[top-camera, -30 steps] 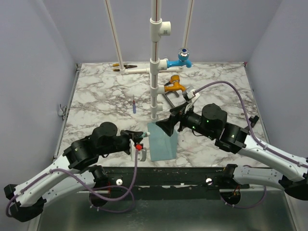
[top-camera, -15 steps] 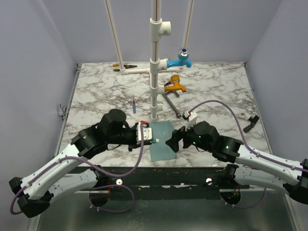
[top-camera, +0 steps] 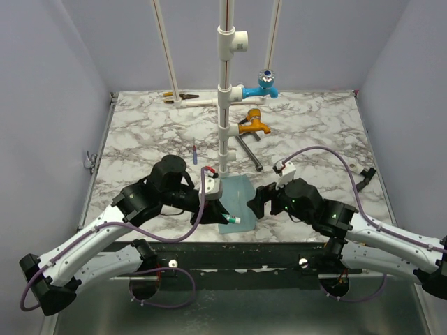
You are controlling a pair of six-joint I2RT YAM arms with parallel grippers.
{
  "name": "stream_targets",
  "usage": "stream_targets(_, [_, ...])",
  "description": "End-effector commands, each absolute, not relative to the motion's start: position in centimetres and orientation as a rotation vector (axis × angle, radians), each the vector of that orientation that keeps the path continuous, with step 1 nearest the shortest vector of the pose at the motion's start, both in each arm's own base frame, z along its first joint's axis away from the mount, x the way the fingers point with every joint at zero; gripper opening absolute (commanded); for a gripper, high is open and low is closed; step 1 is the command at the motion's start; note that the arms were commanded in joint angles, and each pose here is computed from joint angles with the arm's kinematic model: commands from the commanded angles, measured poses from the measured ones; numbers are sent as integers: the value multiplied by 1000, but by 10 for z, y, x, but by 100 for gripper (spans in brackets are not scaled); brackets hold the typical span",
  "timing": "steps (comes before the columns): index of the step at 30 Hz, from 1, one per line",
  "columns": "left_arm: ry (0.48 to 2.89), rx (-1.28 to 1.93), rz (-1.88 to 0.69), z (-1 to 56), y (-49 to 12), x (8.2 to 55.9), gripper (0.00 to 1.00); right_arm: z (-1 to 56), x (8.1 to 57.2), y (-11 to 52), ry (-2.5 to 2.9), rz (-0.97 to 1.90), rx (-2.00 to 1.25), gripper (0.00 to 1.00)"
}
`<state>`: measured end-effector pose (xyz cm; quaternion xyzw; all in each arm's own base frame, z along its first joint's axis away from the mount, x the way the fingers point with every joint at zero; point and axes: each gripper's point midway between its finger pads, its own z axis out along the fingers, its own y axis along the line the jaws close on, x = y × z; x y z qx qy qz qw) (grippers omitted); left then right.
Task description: Place the letter into the envelope and seal it
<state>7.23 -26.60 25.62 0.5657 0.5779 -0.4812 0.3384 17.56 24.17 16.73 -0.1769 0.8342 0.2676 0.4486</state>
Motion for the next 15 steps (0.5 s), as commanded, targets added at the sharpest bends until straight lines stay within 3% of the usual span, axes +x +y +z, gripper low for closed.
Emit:
stream_targets(1, [1429, 1484, -1392, 269, -270, 57, 0, 152, 180, 229, 2093, 609, -342, 100])
stream_targets(15, [1456, 1390, -1379, 261, -276, 72, 0, 168, 161, 253, 2001, 771, -564, 100])
